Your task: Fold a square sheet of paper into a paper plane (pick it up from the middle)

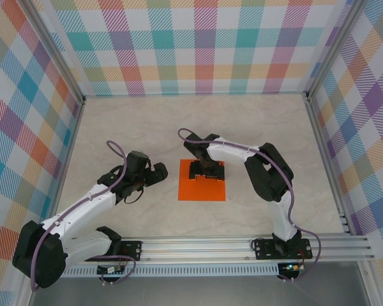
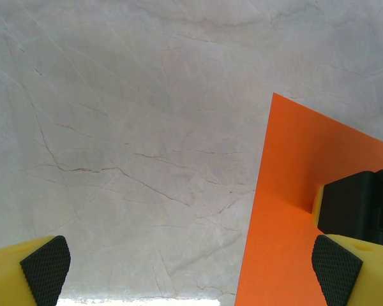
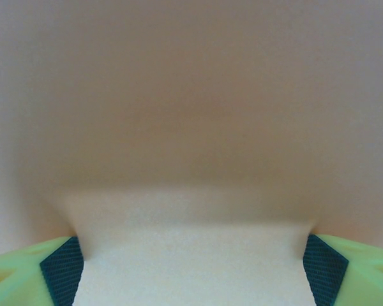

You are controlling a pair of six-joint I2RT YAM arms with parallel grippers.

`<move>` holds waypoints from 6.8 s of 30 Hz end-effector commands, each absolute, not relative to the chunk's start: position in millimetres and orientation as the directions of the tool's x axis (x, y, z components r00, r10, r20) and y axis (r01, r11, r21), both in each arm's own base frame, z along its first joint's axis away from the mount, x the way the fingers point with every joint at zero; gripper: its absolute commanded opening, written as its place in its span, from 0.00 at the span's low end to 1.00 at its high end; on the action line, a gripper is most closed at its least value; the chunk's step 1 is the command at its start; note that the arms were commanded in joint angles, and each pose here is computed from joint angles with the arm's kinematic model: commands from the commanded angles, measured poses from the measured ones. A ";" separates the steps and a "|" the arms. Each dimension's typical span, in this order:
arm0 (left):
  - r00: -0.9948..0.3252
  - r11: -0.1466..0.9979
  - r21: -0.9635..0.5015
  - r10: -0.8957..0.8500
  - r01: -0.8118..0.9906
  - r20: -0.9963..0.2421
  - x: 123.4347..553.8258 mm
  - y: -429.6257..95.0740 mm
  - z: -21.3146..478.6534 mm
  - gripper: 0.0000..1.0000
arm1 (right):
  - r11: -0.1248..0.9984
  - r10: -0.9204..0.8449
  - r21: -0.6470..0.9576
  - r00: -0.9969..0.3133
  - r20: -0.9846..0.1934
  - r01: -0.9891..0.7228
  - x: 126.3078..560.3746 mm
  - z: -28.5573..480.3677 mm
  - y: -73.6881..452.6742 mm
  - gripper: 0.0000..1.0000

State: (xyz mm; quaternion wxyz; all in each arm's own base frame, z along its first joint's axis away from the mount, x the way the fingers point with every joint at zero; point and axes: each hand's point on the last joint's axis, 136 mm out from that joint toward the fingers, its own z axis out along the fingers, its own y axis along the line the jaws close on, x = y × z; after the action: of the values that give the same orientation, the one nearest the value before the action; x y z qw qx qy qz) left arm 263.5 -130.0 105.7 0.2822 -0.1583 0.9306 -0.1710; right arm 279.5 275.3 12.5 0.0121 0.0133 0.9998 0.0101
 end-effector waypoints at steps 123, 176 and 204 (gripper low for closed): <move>-0.971 0.759 -0.651 -0.175 -0.029 -0.162 265.5 -312.1 68.4 0.71 | 0.919 0.161 0.357 -0.986 0.042 0.165 244.4 28.0 203.3 0.73; -0.966 0.752 -0.659 -0.154 0.022 -0.208 270.8 -319.4 70.5 0.25 | 0.886 0.162 0.434 -0.986 0.042 0.164 244.8 36.0 210.2 0.74; -0.932 0.812 -0.584 -0.227 -0.020 -0.284 269.6 -285.7 85.5 0.37 | 0.948 0.197 0.242 -0.979 0.057 0.205 243.1 12.3 182.0 0.75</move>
State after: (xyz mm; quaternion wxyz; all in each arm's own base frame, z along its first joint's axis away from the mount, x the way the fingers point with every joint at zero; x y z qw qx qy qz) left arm 277.6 -287.7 85.9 0.1738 -0.0696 0.9332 -0.3069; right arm 247.6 200.1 23.8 -0.0074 0.0900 0.9802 0.1762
